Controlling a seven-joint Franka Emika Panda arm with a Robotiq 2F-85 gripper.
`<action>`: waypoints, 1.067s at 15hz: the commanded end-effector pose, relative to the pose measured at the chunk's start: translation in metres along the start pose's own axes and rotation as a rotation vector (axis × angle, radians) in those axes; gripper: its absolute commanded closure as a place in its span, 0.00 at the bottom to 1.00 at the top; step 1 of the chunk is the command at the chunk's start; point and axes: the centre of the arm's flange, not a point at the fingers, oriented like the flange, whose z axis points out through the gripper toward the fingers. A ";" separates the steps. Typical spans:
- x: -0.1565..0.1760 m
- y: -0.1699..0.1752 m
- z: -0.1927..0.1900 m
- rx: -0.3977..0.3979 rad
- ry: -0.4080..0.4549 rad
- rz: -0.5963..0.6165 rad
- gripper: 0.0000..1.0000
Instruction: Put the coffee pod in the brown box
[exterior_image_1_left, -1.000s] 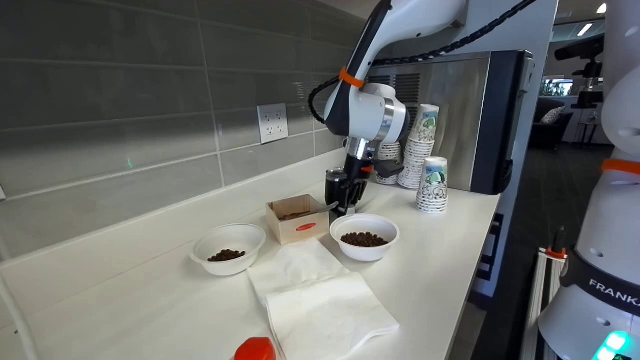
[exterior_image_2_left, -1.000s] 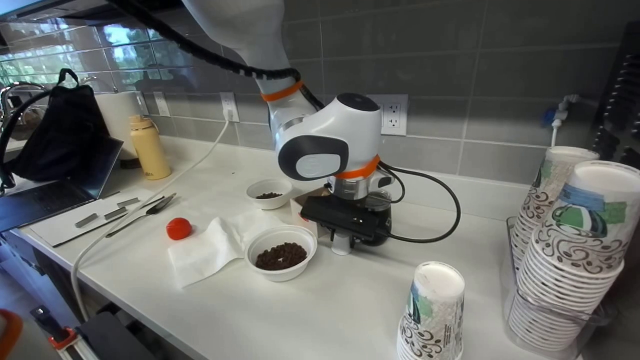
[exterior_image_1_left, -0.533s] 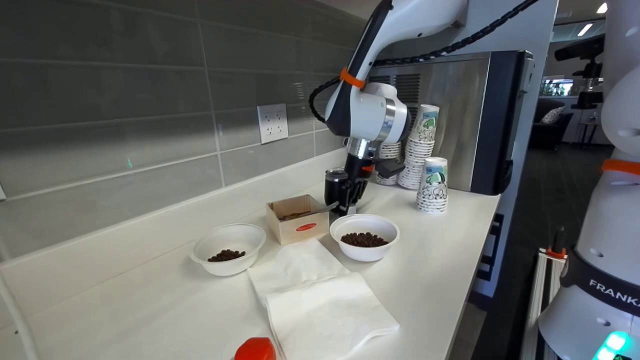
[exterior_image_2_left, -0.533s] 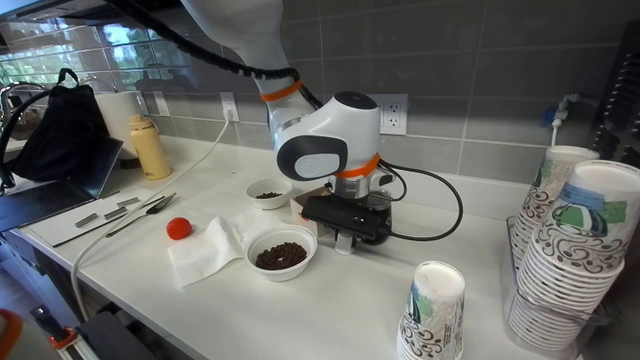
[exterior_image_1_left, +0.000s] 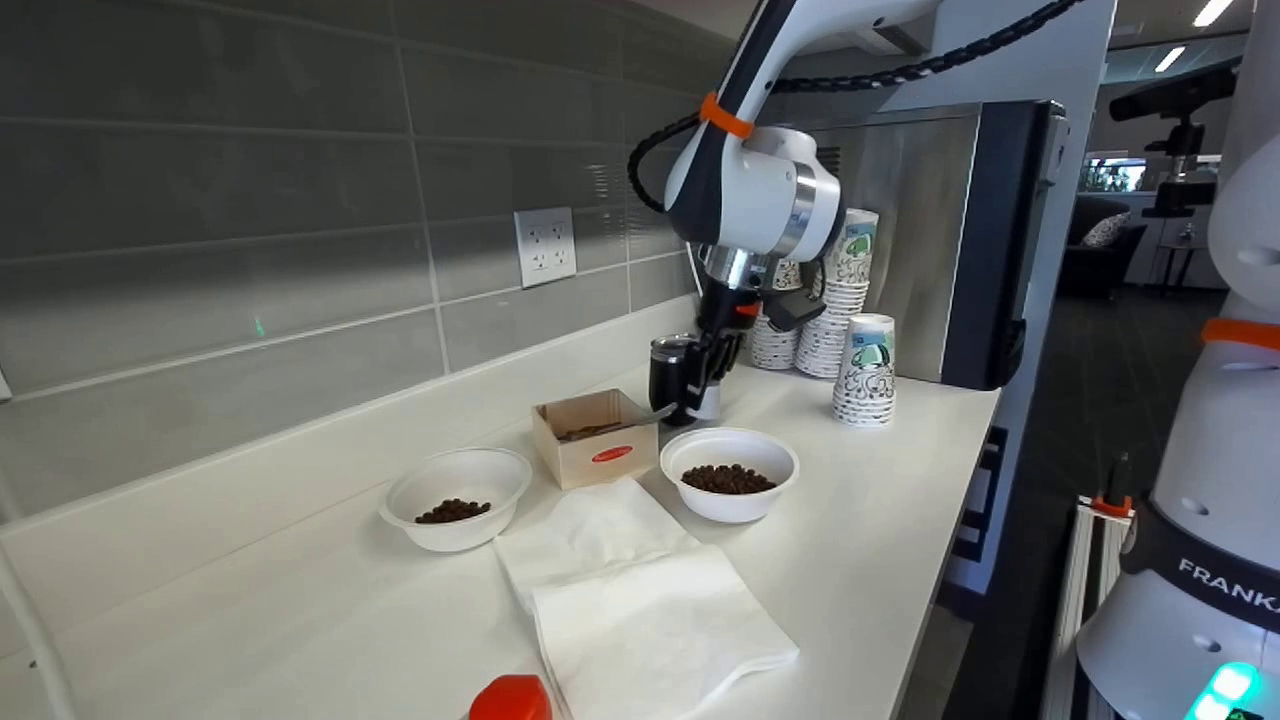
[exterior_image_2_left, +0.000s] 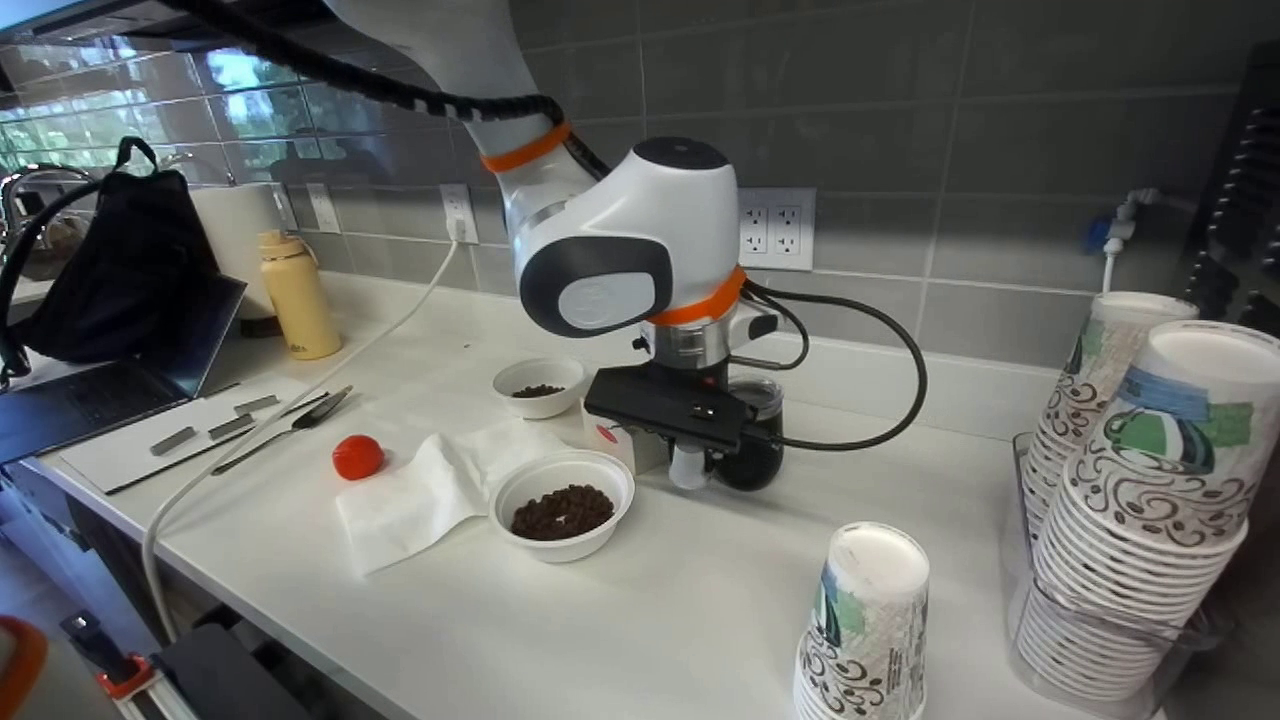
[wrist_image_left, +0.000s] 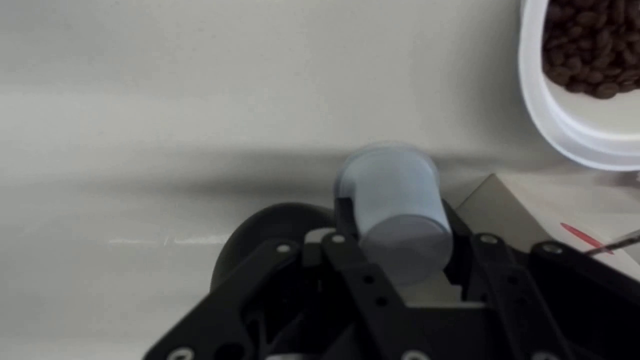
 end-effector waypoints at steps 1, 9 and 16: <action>0.003 -0.023 -0.035 -0.038 0.042 -0.018 0.84; 0.057 -0.040 -0.031 0.029 0.123 -0.119 0.84; 0.087 -0.054 0.000 0.095 0.085 -0.168 0.68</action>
